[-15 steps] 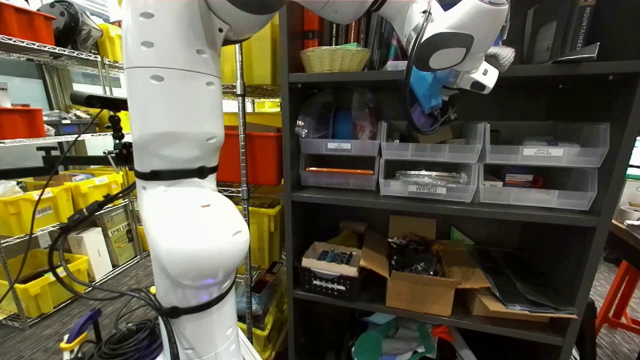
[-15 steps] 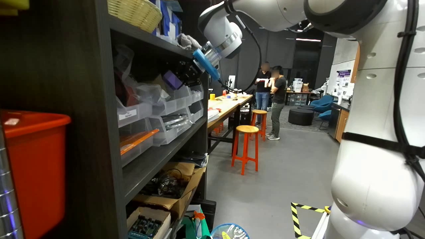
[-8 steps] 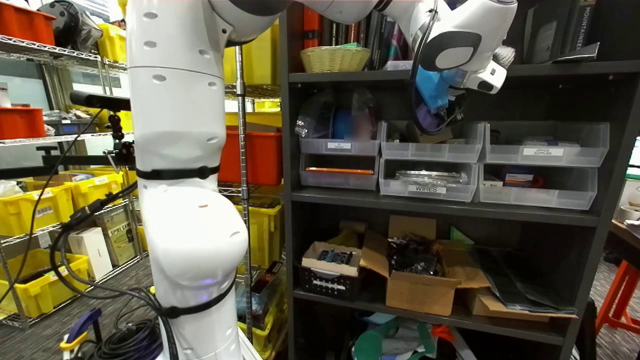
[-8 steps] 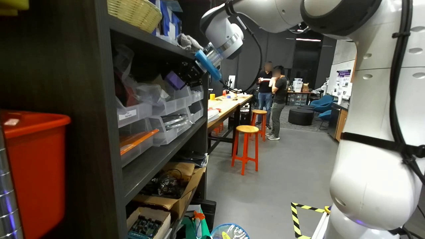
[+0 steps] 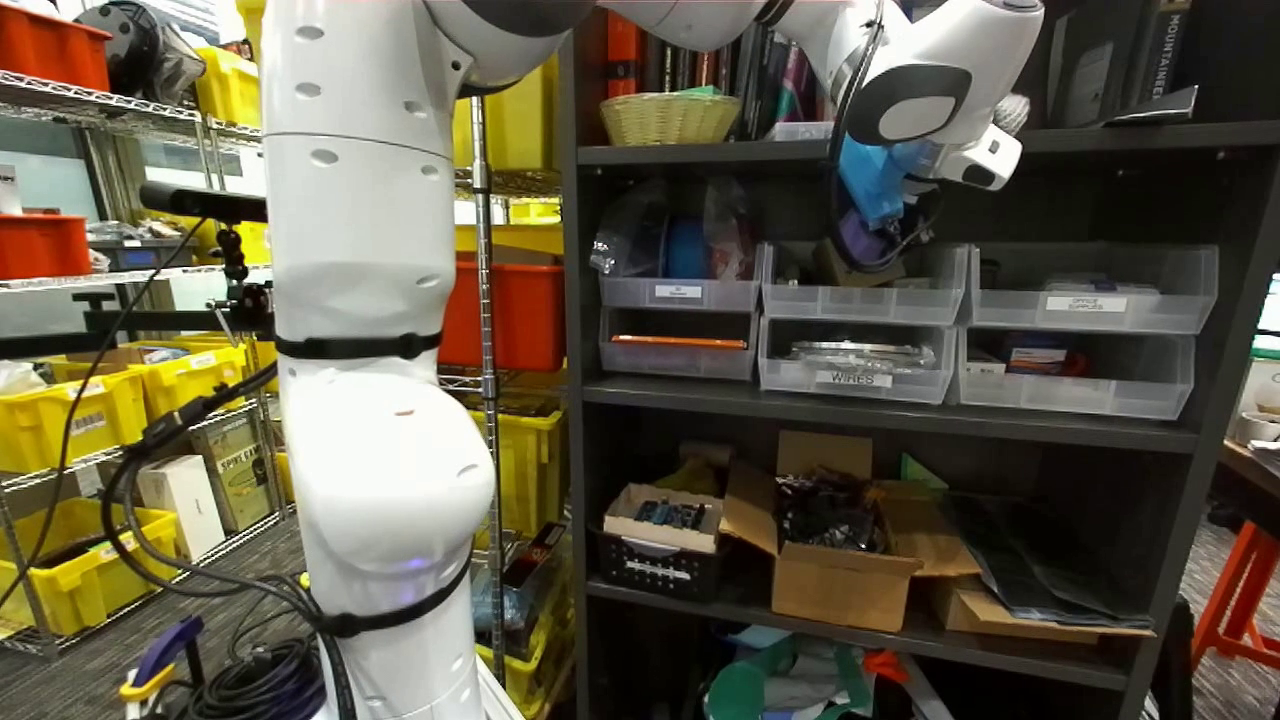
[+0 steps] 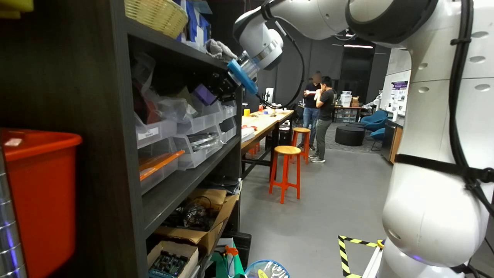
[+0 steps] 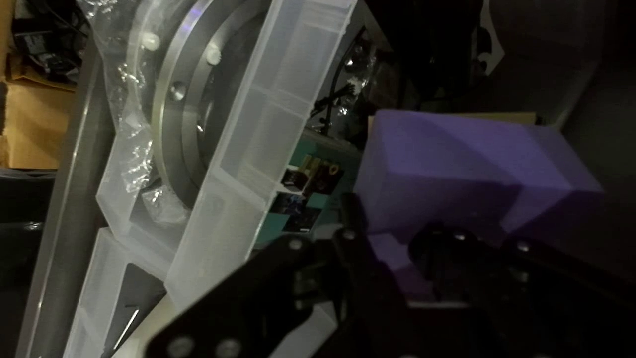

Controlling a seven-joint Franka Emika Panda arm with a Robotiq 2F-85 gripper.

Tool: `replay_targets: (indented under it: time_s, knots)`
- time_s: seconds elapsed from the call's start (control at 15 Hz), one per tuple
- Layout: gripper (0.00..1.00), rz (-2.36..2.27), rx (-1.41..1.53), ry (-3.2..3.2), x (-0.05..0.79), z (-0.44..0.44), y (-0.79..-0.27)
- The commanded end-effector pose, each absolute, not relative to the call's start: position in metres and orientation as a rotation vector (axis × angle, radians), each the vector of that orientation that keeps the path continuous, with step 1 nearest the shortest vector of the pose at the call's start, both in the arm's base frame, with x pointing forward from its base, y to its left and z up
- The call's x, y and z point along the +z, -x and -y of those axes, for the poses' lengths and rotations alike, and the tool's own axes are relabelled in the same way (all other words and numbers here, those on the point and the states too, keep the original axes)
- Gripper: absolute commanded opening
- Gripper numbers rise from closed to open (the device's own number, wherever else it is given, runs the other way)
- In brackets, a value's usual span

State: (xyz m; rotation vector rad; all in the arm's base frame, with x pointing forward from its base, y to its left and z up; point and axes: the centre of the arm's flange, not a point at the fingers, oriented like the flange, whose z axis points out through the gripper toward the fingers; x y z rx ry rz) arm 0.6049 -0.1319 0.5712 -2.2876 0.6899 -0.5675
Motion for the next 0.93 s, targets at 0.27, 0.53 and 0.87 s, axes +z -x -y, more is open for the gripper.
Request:
replay_targets:
  time_s: [0.27, 0.53, 0.87]
  knots:
    - [0.58, -0.697, -0.54, 2.266, 0.574, 0.1335, -0.6144]
    - [0.83, -0.698, -0.537, 2.264, 0.5737, 0.1333, -0.6144]
    - [1.0, -0.693, -0.539, 2.26, 0.574, 0.1331, -0.6078]
